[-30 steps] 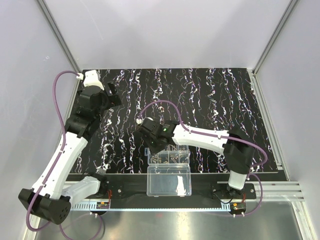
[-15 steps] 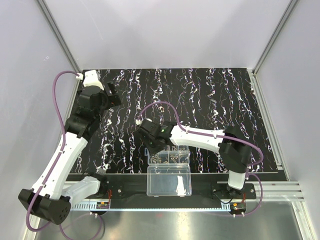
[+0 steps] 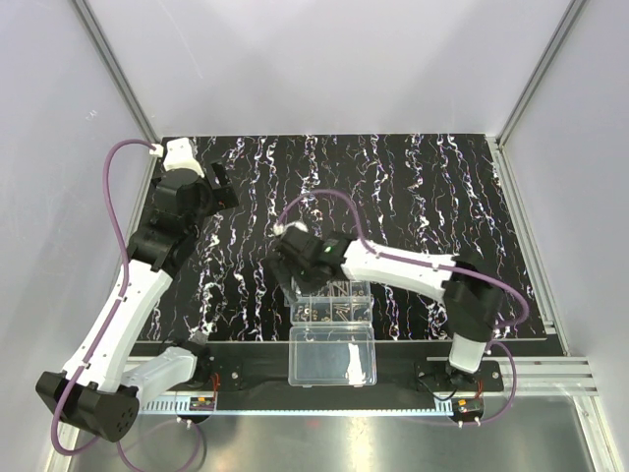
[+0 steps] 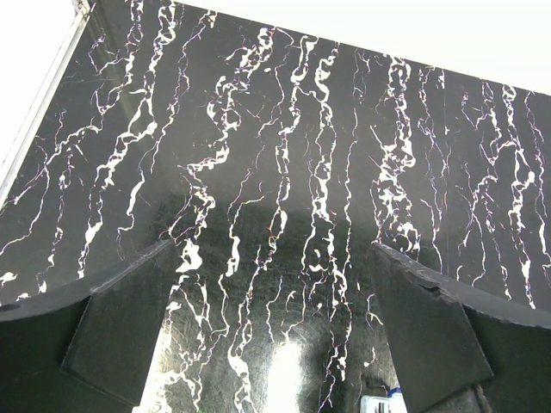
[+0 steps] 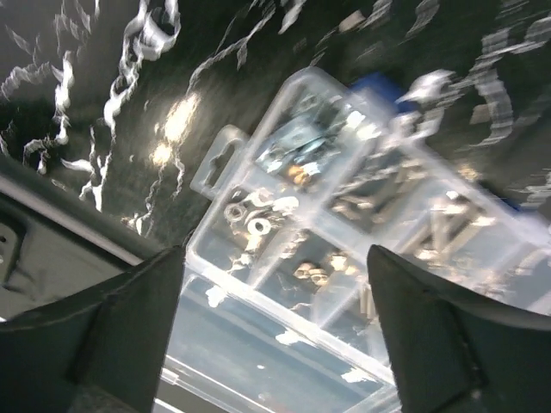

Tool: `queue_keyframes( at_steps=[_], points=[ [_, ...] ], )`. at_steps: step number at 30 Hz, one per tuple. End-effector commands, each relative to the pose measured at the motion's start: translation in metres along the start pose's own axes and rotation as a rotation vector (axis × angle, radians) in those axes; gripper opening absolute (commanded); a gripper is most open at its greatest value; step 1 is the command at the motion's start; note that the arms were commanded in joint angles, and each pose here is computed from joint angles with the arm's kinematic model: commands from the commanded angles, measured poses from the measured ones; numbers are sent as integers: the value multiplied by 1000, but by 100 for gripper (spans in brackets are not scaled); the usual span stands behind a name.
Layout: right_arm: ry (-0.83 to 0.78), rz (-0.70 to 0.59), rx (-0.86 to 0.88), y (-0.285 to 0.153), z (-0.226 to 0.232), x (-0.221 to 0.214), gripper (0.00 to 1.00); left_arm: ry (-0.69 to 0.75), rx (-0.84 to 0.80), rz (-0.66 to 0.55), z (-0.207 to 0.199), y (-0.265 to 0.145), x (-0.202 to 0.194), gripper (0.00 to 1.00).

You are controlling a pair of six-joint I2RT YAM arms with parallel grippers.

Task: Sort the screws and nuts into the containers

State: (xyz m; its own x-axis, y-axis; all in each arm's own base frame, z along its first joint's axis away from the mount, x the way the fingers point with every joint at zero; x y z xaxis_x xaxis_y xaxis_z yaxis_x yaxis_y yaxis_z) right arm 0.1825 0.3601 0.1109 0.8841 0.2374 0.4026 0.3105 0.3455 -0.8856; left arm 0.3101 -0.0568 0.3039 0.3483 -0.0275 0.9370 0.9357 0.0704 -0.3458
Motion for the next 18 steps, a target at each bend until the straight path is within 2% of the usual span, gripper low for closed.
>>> queue_keyframes(
  at_steps=[1, 3, 5, 7, 8, 10, 11, 13, 15, 17, 18],
  points=[
    [162, -292, 31, -69, -35, 92, 99, -33, -16, -74, 0, -9, 23, 99],
    [239, -376, 39, -85, -65, 116, 100, -38, -21, -84, 0, -11, 25, 99],
    [324, -544, 21, -119, -103, 149, 100, -39, -27, -91, -1, -12, 27, 99],
    [321, -736, -23, -163, -125, 173, 100, -36, -31, -96, -1, -14, 29, 99],
    [326, -820, -129, -177, -149, 177, 100, -35, -32, -99, -1, -15, 29, 99],
    [347, -982, -142, -220, -163, 187, 100, -42, -32, -115, 0, -17, 33, 99],
    [362, -1009, -185, -221, -181, 183, 100, -42, -36, -125, 0, -17, 35, 99],
    [370, -1108, -180, -251, -196, 179, 100, -66, -34, -168, 3, -23, 39, 99],
    [424, -1141, -214, -260, -221, 163, 100, -80, -64, -205, 1, -30, 41, 99],
    [495, -1102, -228, -244, -239, 146, 100, -92, -83, -228, 0, -35, 45, 99],
    [529, -1103, -227, -246, -249, 137, 100, -97, -102, -200, -2, -35, 37, 99]
  ],
)
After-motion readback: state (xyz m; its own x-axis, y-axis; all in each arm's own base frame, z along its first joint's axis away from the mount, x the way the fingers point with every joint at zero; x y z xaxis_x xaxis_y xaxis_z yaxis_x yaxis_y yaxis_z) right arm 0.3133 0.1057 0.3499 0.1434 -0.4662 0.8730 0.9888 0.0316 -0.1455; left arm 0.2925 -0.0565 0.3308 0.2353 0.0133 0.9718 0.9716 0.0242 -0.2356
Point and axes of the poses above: each gripper's point midway between its finger pads, its own y axis out along the fingers, its own z axis along the line the jaws close on, x = y × z, the point moved 2 cm from there along -y, back along the fingers, and after that the axes turned 14 degrees about y, right-handed, at the moved point
